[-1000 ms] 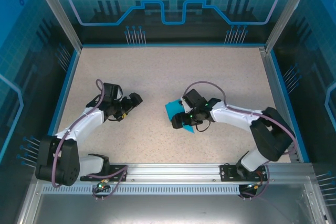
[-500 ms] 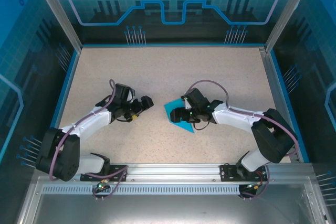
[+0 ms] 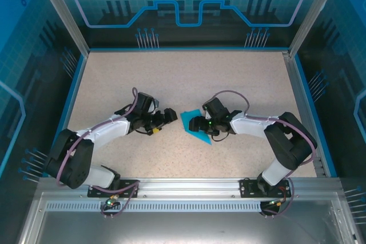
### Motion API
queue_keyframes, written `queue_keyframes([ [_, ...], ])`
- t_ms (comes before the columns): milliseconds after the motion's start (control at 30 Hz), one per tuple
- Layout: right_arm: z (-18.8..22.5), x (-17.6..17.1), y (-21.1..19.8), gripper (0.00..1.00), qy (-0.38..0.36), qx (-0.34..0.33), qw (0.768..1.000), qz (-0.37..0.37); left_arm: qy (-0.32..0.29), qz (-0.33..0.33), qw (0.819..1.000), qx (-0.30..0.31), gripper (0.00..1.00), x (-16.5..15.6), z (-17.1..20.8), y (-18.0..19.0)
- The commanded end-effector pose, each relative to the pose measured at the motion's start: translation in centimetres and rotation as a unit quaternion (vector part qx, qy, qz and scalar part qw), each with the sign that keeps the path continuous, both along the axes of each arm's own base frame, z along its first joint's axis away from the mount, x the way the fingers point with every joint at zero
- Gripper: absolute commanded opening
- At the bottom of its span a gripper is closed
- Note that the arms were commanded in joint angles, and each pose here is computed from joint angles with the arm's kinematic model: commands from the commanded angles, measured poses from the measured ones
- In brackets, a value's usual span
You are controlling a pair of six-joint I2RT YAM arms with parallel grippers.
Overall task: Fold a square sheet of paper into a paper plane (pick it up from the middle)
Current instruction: Fold the wing for the fifth time at the center of the table.
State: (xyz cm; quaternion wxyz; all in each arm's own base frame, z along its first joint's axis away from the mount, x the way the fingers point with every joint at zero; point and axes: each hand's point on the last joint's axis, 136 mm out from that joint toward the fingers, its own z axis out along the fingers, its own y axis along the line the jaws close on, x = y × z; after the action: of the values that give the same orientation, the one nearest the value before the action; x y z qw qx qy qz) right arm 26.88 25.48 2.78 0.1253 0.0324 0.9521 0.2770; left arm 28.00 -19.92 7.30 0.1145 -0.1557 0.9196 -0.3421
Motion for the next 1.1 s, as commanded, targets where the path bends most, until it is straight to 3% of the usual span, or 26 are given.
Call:
queue_keyframes([
  [0, -2.5, -1.3, -1.1, 0.76, 0.051, 0.008, 0.998, -0.027, 0.002, -0.015, 0.999, -0.037, 0.99, 0.2, 1.1, -2.1],
  [267, -3.7, -2.1, -2.3, 0.76, 0.087, 0.047, 0.993, -0.062, 0.025, -0.041, 0.997, -0.064, 0.96, -0.6, 0.6, -5.3],
  [567, -3.9, -2.5, -3.2, 0.76, 0.095, 0.042, 0.992, -0.07, 0.055, -0.056, 0.995, -0.068, 0.89, -0.8, -0.7, -8.5],
  [1067, -4.3, -2.5, -3.2, 0.64, 0.1, 0.044, 0.992, -0.07, 0.086, -0.061, 0.993, -0.056, 0.82, -0.2, -2.4, -10.0],
])
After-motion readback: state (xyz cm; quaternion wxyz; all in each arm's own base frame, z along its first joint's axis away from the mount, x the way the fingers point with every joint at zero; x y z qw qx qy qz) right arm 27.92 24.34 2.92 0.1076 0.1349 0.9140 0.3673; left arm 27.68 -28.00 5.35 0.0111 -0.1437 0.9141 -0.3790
